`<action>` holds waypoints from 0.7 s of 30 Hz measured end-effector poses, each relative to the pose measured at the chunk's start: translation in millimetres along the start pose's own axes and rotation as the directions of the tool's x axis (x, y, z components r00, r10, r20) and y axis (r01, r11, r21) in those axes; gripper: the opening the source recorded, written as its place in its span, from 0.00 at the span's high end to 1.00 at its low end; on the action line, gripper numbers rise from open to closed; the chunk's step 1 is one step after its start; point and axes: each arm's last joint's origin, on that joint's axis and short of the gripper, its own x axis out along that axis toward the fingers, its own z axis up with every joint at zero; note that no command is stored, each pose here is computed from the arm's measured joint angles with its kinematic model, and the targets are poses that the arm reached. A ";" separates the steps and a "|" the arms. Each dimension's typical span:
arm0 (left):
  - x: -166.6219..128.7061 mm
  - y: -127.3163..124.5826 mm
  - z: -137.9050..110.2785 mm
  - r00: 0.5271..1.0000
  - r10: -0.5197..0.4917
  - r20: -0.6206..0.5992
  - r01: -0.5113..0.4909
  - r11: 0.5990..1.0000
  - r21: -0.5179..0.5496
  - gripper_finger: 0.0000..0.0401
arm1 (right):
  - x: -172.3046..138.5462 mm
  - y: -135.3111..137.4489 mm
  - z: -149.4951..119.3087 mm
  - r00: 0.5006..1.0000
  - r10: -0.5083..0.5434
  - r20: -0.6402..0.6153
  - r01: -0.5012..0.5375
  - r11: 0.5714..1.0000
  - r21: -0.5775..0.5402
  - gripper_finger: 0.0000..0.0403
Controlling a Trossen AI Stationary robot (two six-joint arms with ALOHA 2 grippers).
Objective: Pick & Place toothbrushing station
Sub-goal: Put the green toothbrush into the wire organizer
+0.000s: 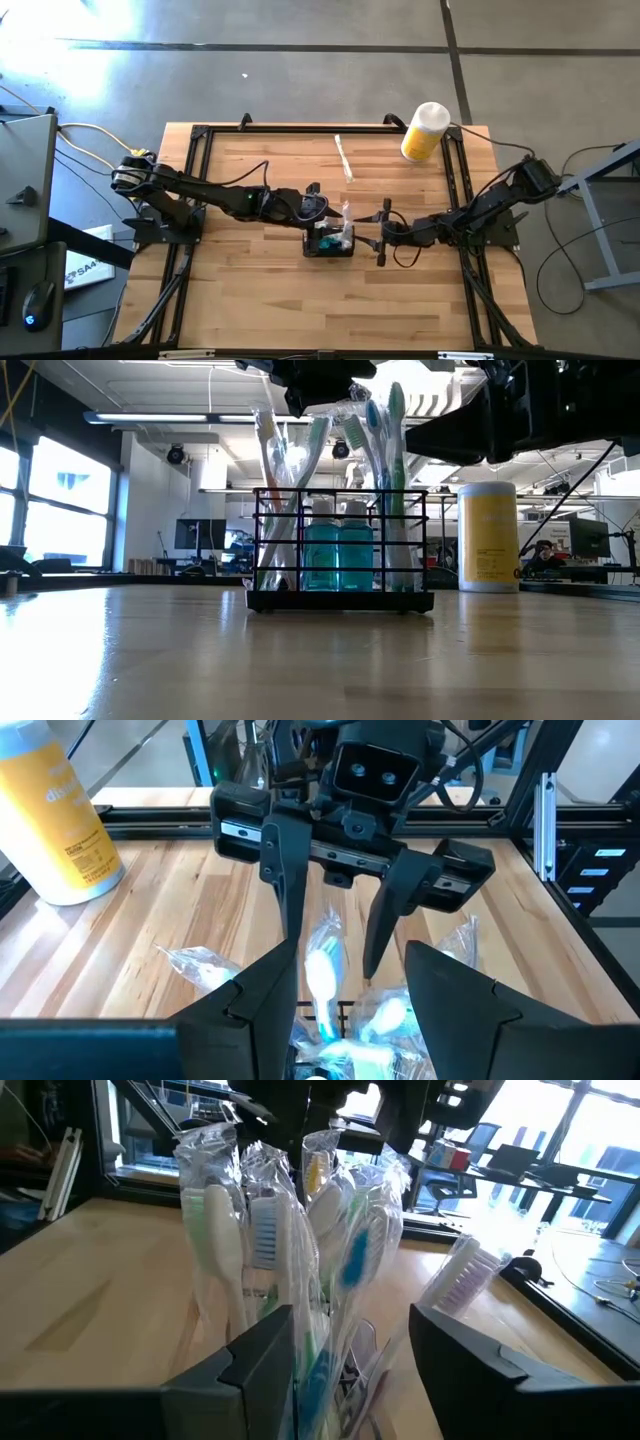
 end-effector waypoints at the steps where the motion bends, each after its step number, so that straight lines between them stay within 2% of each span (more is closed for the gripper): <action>1: 0.0 0.0 0.0 1.000 0.000 0.000 0.000 1.000 0.000 0.56 | 0.0 0.0 0.0 1.000 0.000 0.000 0.000 1.000 -0.002 0.52; 10: -0.1 0.0 0.1 1.000 0.000 0.001 0.000 1.000 0.000 0.56 | -3.5 6.5 4.5 0.999 0.026 0.039 -0.022 0.993 -0.119 0.54; 21: -0.2 0.0 0.1 1.000 0.000 0.000 0.000 1.000 0.000 0.56 | -13.2 21.9 12.5 0.990 0.092 0.110 -0.059 0.962 -0.268 0.55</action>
